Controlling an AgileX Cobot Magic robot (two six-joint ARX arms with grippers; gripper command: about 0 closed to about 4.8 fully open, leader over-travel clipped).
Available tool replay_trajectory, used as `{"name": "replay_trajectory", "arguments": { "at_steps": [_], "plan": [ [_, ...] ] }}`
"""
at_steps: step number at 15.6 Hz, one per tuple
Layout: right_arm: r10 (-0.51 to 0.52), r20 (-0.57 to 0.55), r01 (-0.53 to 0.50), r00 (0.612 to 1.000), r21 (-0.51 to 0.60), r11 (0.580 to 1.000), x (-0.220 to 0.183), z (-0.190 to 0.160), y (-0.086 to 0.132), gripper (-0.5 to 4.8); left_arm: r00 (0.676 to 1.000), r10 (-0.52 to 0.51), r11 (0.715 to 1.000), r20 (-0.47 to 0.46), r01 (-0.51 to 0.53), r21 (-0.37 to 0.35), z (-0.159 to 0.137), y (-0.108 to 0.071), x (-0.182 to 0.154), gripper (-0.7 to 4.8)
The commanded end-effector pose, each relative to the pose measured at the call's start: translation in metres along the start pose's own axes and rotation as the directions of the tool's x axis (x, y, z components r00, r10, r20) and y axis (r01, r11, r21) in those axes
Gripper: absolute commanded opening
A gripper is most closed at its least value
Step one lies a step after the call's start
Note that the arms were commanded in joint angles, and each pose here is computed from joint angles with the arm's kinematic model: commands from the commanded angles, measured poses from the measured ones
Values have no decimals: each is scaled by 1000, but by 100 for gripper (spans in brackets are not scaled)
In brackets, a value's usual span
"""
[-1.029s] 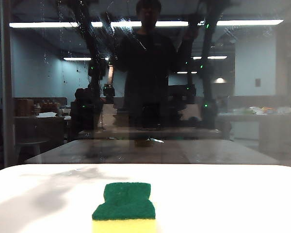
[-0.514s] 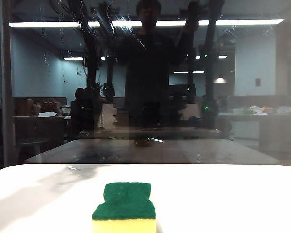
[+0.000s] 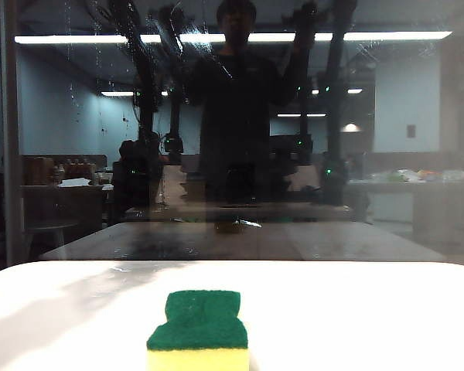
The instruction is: Reach upward to find where there is water on the glass, pick up the sponge from the table, dry the water, and finally place the sponge back on the table.
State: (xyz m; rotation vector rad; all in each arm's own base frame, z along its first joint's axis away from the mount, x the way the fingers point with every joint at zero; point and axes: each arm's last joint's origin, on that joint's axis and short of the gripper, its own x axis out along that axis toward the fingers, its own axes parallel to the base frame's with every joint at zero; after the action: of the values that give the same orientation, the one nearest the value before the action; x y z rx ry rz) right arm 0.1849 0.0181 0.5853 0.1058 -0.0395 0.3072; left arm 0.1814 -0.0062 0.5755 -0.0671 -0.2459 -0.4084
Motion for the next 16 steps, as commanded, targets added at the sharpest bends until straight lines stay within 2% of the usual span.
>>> {"name": "replay_trajectory", "arguments": {
  "at_steps": [1,3,5,7,8,9,14,16],
  "plan": [
    [256,1,-256,967,-11,967,-6,4,9,-2,971,-237,971,-8,237,8,4,-8,-3,-6],
    [392,-10,-392,920,-15,920,-8,4,14,-1,932,-361,932,-25,361,-4,3,-12,-5,-6],
    [569,-33,-569,822,-9,822,-11,4,19,-1,845,-534,845,-39,531,-67,5,-17,-7,-6],
    [669,-47,-670,742,-7,743,-13,3,22,-2,766,-642,765,-39,638,-89,8,-21,-10,-6],
    [734,-48,-735,677,-11,678,-15,5,24,-1,700,-713,700,-39,707,-97,12,-24,-12,-6],
    [759,-42,-760,650,-22,650,-16,7,25,-2,675,-737,675,-36,732,-94,14,-25,-13,-6],
    [761,-32,-762,648,-21,648,-17,9,25,-1,672,-740,671,-28,734,-99,16,-26,-14,-6],
    [754,-28,-754,657,-24,656,-17,9,25,-2,707,-707,705,-14,702,-98,16,-25,-13,-6]
  ]
}}
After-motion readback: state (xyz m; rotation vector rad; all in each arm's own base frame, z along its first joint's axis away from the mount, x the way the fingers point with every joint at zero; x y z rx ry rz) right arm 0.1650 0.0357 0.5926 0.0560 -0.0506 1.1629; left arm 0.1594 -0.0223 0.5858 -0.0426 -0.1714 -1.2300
